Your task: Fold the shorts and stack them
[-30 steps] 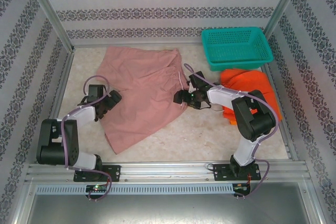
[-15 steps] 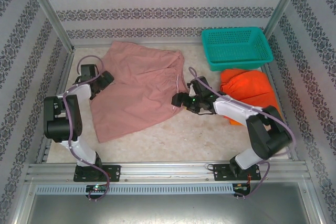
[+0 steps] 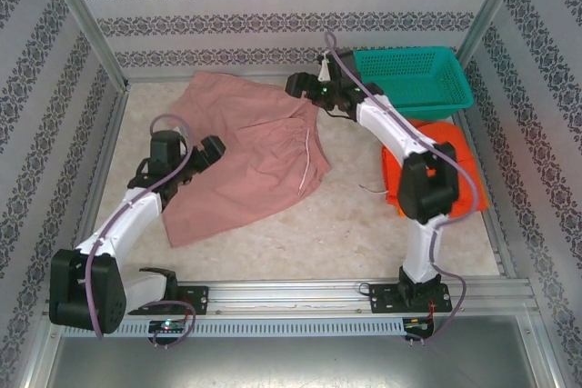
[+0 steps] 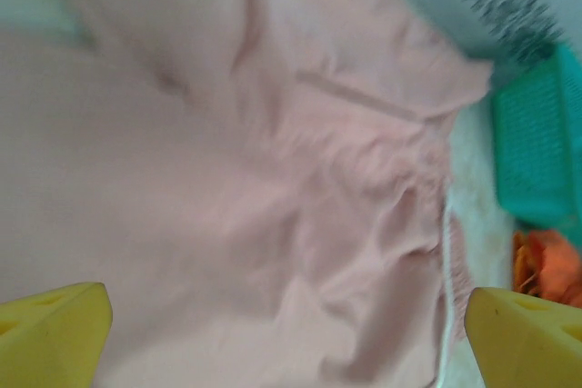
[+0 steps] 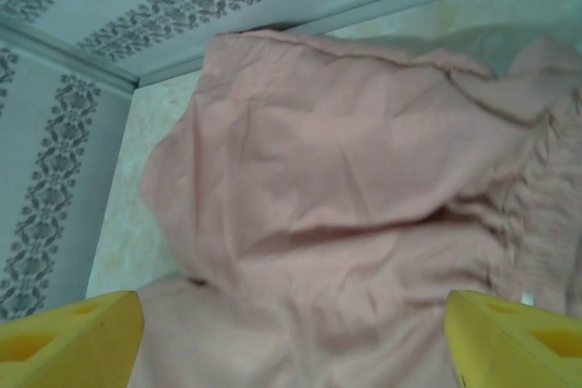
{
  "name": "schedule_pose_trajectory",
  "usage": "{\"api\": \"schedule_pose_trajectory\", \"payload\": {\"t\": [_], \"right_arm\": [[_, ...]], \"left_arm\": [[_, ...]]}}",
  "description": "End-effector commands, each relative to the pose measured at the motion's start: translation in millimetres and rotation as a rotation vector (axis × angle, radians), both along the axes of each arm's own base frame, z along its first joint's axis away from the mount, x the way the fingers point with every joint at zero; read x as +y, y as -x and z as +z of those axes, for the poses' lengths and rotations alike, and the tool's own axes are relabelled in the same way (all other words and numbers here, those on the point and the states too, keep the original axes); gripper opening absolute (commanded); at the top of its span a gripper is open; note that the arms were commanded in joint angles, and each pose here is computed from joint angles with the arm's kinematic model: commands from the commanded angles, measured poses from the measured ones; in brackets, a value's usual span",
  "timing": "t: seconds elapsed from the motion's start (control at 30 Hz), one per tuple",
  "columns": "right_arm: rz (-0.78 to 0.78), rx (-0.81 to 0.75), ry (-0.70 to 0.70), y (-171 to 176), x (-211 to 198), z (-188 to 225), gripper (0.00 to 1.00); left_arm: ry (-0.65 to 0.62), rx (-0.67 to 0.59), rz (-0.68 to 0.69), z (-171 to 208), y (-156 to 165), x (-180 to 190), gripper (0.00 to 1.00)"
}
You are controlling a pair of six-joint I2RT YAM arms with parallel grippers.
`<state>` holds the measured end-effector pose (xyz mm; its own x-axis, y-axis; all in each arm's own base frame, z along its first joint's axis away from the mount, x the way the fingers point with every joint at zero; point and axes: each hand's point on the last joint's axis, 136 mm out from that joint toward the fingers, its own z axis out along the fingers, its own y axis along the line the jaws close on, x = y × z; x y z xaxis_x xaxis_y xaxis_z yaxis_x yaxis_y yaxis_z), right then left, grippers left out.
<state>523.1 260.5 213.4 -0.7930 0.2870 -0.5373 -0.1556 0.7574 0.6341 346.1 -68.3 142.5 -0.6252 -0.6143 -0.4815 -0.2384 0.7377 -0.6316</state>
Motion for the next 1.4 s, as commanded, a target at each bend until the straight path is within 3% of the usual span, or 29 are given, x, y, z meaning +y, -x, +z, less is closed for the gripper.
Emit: {"api": "schedule_pose_trajectory", "payload": {"t": [0.0,0.2,0.37,0.57,0.7,0.8,0.93,1.13,1.37], "right_arm": [[0.025,0.042,0.013,-30.9,7.8,-30.0,0.85],[-0.021,0.069,0.005,-89.5,16.1,-77.3,0.81],[-0.144,0.131,0.049,-113.3,-1.3,-126.9,0.78],[-0.351,0.226,0.181,-111.1,-48.2,-170.5,0.78],[-0.407,0.254,0.236,-104.4,-65.1,-169.3,0.82],[-0.377,0.220,0.201,-107.1,-60.1,-146.4,0.83],[-0.275,0.074,0.142,-105.5,-34.6,-74.2,0.85],[-0.125,-0.202,0.143,-58.5,0.3,53.6,0.86],[0.036,-0.425,0.201,28.1,10.4,130.6,0.89]], "left_arm": [[0.026,0.098,0.069,-36.3,26.4,5.3,1.00],[-0.030,0.203,0.118,-79.8,57.7,17.5,1.00],[-0.077,0.225,0.146,-92.2,69.2,28.2,1.00],[-0.098,0.254,0.158,-104.6,71.9,35.8,1.00],[-0.097,0.200,0.153,-77.5,60.3,42.2,1.00],[-0.136,0.142,0.182,-39.9,59.3,51.4,1.00],[-0.141,0.173,0.292,-12.1,81.6,69.1,1.00],[-0.033,0.319,0.393,-28.7,128.7,70.7,1.00],[0.075,0.474,0.518,-58.7,175.8,66.6,0.89]]}}
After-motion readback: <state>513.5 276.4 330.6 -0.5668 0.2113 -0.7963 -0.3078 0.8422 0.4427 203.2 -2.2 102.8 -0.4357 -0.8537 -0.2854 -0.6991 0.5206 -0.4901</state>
